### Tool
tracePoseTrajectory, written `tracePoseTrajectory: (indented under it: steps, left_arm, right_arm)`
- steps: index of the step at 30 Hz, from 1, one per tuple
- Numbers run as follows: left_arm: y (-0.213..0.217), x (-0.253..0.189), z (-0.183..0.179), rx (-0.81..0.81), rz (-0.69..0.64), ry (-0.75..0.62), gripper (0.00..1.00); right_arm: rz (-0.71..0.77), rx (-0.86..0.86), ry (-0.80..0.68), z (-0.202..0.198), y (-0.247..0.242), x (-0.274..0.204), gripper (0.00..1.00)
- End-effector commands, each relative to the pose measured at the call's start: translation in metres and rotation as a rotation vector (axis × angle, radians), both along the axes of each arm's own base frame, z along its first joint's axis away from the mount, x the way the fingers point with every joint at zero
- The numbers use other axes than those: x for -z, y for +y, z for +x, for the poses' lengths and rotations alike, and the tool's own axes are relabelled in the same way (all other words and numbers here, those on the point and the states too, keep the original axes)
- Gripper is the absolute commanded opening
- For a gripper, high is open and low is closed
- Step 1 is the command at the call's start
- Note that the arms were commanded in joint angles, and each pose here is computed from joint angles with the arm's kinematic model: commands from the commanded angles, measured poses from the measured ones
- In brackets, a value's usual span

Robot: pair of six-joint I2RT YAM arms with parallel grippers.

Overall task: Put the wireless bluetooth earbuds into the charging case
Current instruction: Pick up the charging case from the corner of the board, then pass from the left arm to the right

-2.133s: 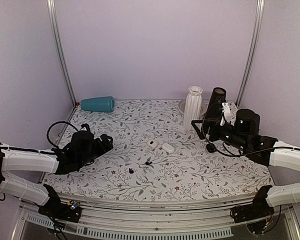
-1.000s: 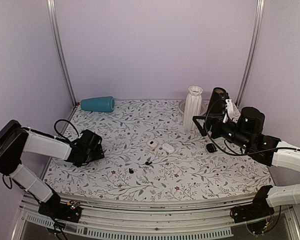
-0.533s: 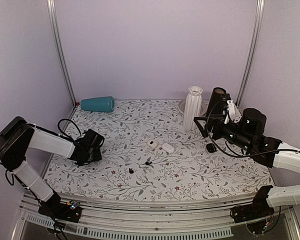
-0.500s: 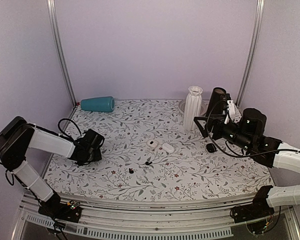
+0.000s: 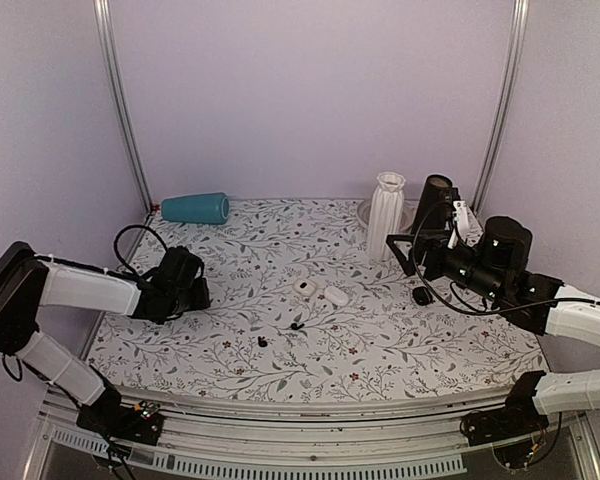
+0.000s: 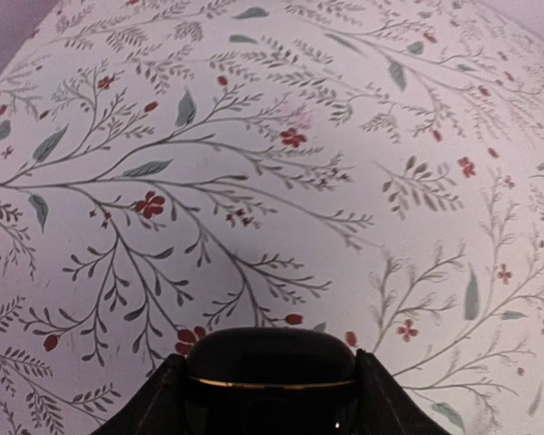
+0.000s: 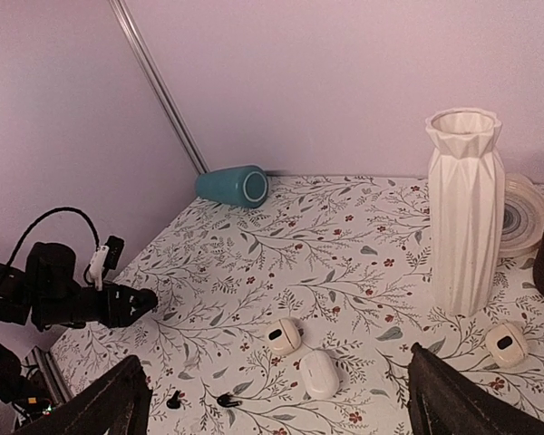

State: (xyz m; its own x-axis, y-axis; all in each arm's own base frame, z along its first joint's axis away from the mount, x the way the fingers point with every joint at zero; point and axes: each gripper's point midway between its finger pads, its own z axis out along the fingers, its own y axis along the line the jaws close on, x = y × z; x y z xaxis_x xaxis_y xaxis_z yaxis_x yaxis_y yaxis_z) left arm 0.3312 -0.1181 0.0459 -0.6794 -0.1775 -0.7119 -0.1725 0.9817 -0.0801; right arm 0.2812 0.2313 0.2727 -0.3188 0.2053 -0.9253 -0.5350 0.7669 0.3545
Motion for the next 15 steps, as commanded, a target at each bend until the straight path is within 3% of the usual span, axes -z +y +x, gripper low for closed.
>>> tracePoseTrajectory:
  steps: [1,8,15]
  left_arm:
    - [-0.047,-0.061,0.019,0.183,-0.083,-0.188,0.3]
    - [-0.118,-0.139,0.008,0.456,-0.159,-0.434,0.27]
    - [-0.182,-0.214,-0.039,0.795,-0.191,-0.706,0.23]
  right_arm:
    - [0.034,-0.051,0.036,-0.001,0.011,0.0,0.99]
    - [0.062,-0.151,0.124,-0.002,0.036,0.01,0.99]
    - [0.113,-0.288,0.2,-0.01,0.074,0.003,0.92]
